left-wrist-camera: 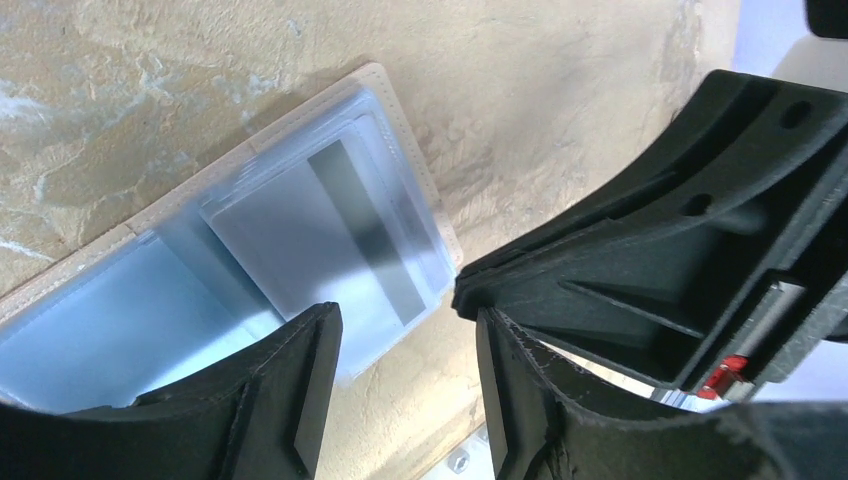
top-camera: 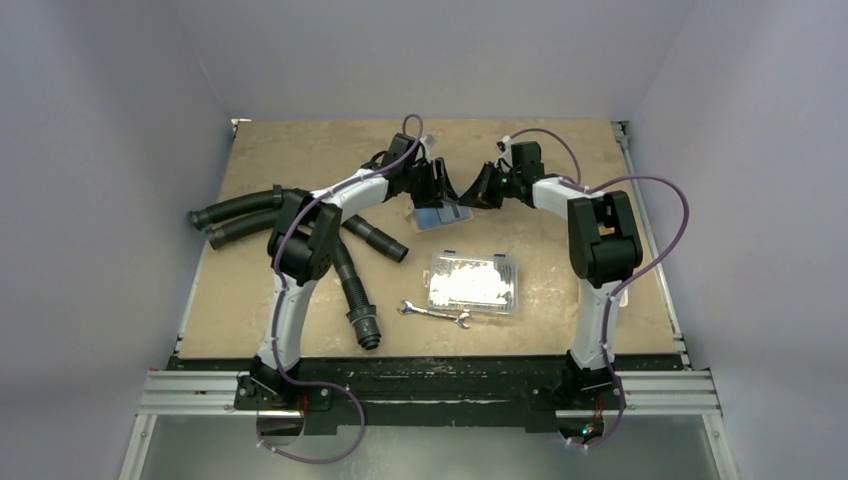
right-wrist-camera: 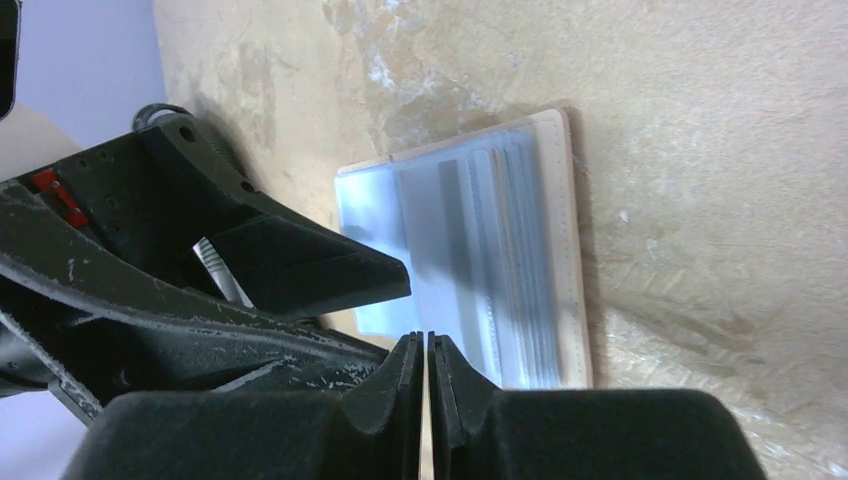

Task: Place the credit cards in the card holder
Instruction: Insert the credit card into the card holder.

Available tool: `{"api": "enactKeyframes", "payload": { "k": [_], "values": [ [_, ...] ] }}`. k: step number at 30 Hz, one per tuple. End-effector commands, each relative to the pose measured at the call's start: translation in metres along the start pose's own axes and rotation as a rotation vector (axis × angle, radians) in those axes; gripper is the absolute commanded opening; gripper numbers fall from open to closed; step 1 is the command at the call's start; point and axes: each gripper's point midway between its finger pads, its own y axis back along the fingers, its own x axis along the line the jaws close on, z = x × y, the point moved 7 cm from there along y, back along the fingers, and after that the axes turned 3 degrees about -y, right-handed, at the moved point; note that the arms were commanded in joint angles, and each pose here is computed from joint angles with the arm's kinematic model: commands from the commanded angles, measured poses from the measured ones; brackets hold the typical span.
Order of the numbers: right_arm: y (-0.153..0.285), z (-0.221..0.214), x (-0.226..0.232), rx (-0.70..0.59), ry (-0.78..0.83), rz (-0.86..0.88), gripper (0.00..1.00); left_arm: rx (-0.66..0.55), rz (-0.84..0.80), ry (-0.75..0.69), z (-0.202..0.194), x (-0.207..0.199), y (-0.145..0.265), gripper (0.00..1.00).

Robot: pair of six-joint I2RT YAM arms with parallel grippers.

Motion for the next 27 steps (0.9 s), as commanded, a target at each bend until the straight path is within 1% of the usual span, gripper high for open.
{"api": "enactKeyframes", "payload": {
  "k": [1,6,9,12,15,18,20,23,25,27],
  "values": [
    [0.010,0.006,0.005,-0.045,0.044,-0.031,0.14,-0.018,-0.039,-0.002,0.009,-0.011,-0.002,0.56],
    [0.030,0.019,0.000,-0.106,0.104,-0.154,0.16,-0.024,-0.036,-0.006,0.013,-0.015,0.001,0.58],
    [0.045,0.023,0.003,-0.144,0.156,-0.226,0.19,-0.034,-0.036,-0.011,0.019,-0.024,0.015,0.59],
    [0.066,0.023,0.012,-0.178,0.211,-0.274,0.25,-0.069,-0.041,-0.058,0.025,-0.042,0.047,0.63],
    [0.092,0.023,0.023,-0.212,0.259,-0.342,0.32,-0.118,-0.005,-0.133,0.027,-0.056,0.087,0.67],
    [0.123,0.023,0.040,-0.280,0.308,-0.399,0.37,-0.163,0.039,-0.204,0.024,-0.063,0.121,0.70],
    [0.147,0.025,0.053,-0.348,0.354,-0.427,0.41,-0.195,0.060,-0.241,0.020,-0.064,0.139,0.71],
    [0.189,0.028,0.077,-0.503,0.438,-0.459,0.48,-0.225,0.056,-0.249,0.013,-0.068,0.158,0.73],
    [0.226,0.029,0.094,-0.649,0.494,-0.505,0.55,-0.233,-0.020,-0.235,0.005,-0.077,0.164,0.73],
    [0.256,0.029,0.105,-0.747,0.543,-0.558,0.56,-0.234,-0.084,-0.221,-0.001,-0.085,0.169,0.74]
  ]
}}
